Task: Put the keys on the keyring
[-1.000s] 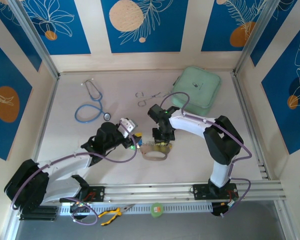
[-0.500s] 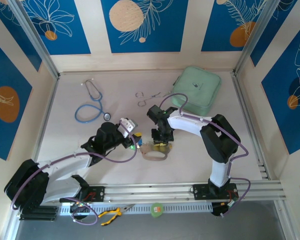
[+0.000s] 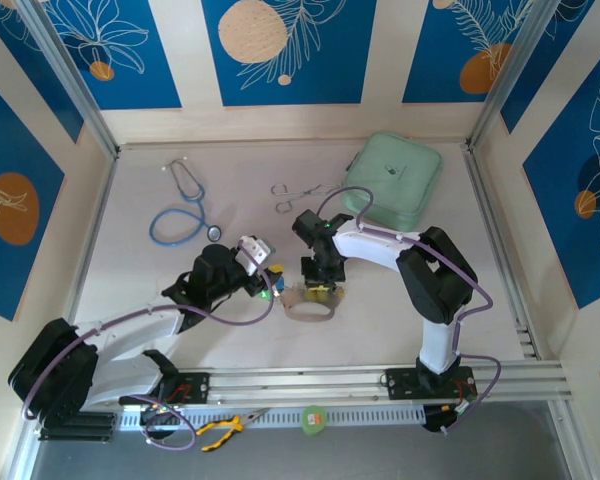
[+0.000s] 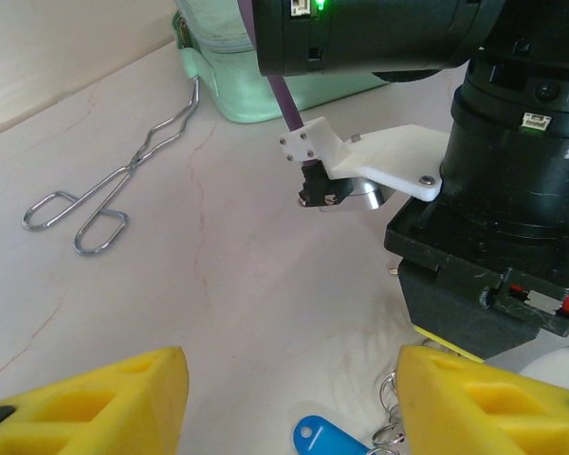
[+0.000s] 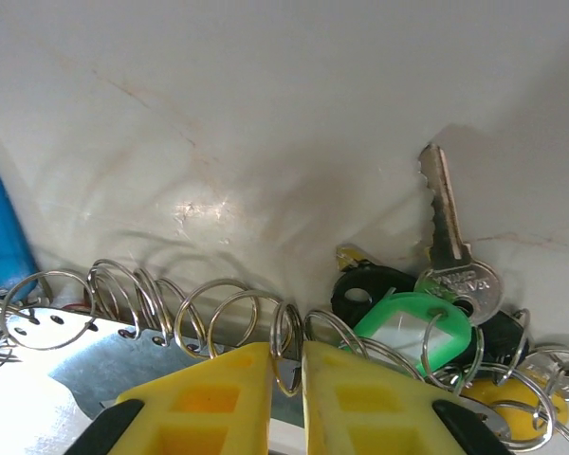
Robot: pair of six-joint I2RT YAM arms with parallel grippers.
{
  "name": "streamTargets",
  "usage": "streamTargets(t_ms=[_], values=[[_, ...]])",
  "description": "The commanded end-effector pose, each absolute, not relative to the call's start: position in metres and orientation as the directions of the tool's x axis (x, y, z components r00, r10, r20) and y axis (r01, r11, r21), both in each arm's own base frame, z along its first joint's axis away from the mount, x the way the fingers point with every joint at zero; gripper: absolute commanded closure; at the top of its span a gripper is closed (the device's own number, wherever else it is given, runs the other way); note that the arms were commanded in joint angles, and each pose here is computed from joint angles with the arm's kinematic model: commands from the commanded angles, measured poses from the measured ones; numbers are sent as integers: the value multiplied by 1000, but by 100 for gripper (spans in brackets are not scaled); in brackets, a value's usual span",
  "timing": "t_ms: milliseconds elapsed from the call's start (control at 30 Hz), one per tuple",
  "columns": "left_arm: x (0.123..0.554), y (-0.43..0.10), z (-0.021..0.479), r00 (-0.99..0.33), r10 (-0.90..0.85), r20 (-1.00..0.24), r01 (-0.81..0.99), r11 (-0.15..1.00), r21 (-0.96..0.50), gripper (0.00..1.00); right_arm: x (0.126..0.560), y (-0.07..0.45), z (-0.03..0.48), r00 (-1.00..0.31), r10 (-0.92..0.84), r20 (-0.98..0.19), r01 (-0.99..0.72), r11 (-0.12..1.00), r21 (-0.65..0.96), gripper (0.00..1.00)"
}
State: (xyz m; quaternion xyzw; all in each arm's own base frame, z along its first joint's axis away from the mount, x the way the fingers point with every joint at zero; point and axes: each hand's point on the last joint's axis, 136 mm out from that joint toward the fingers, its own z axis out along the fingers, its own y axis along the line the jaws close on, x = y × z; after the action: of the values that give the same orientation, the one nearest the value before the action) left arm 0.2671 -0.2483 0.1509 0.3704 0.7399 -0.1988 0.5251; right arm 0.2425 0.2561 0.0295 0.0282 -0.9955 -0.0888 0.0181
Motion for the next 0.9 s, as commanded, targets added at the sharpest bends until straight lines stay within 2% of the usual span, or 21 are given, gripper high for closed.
streamTargets(t_ms=[0,300,400,500,600,700,867], values=[[269,-243,157,-160,330,-930,744,660,107,40,246,258,28,-998,-49,45,-40,984,176,85],[268,-242,158,-153,334,-930,743,660,115,40,246,254,22,-997,-56,51,-48,989,142,87],[268,-242,160,-150,332,-931,742,660,116,41,247,253,22,-997,-60,47,-53,990,131,91],[267,-241,159,-150,333,-931,741,661,118,41,248,254,24,-997,-64,36,-59,990,128,100],[267,-240,160,-147,332,-932,738,664,120,41,249,255,30,-996,-86,12,-84,989,118,100],[269,-237,163,-139,330,-934,727,675,130,42,255,263,48,-988,-140,-71,-149,980,134,100],[271,-224,178,-119,312,-943,677,720,153,44,260,293,94,-895,-313,-318,-392,891,228,100]])
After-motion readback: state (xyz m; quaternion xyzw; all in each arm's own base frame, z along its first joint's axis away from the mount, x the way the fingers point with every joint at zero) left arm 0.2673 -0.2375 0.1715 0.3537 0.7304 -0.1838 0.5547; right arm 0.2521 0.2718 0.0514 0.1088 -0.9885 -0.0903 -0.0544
